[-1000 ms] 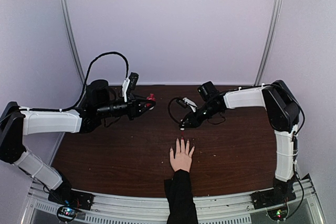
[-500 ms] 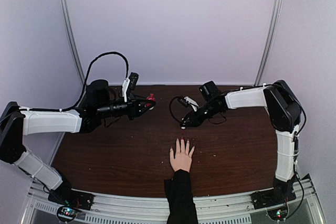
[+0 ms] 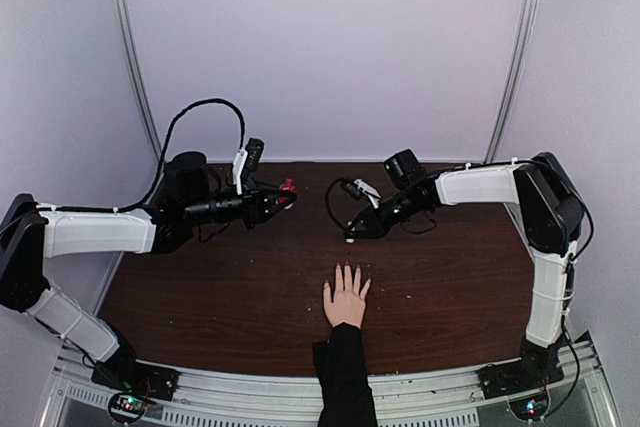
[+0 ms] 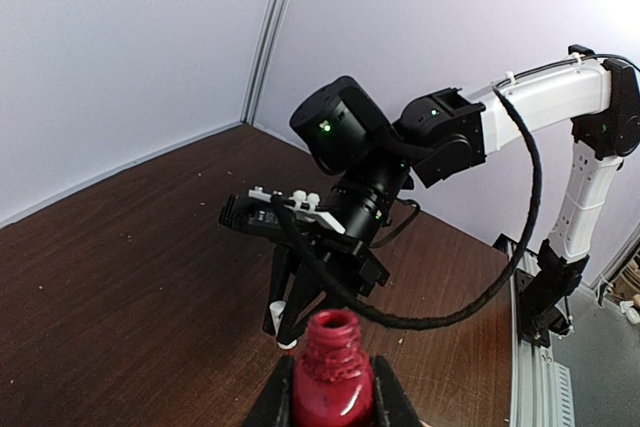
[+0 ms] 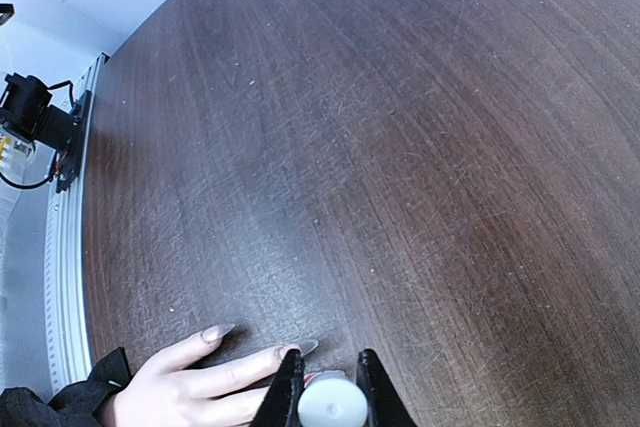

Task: Paint the nails
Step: Paint the hand on the nail.

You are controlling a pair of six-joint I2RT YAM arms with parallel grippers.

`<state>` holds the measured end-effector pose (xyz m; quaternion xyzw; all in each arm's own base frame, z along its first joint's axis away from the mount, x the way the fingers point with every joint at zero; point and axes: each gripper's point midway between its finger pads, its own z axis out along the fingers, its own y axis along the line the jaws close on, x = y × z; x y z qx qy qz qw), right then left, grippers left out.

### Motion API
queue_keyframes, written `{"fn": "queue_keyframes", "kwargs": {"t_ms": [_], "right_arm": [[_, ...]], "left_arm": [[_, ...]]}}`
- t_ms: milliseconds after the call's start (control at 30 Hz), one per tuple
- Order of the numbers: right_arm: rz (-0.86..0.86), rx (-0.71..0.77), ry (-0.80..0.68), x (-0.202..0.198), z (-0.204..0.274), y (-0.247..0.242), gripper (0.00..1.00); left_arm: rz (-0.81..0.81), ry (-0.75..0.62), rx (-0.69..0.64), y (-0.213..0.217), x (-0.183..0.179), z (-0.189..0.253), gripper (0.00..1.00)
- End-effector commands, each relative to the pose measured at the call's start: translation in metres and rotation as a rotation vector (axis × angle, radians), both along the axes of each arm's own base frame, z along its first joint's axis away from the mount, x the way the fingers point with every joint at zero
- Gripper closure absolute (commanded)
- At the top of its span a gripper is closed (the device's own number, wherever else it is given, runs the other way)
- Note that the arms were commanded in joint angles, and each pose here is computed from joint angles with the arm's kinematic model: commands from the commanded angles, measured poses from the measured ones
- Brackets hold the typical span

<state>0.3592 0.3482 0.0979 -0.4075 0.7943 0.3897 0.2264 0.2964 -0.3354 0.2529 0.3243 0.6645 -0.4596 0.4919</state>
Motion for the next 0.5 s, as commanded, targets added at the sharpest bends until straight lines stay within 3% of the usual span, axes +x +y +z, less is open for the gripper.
{"fn": "queue_keyframes", "kwargs": {"t_ms": [0,467], "right_arm": [[0.026,0.021,0.015,-0.005,0.003,0.001,1.00],[0.035,0.012,0.050,-0.005,-0.010,0.004,1.00]], "left_arm": [[-0.007,-0.052,-0.041,0.001,0.001,0.017,1.00],[-0.007,-0.053,-0.037,0.001,0.001,0.015,1.00]]}}
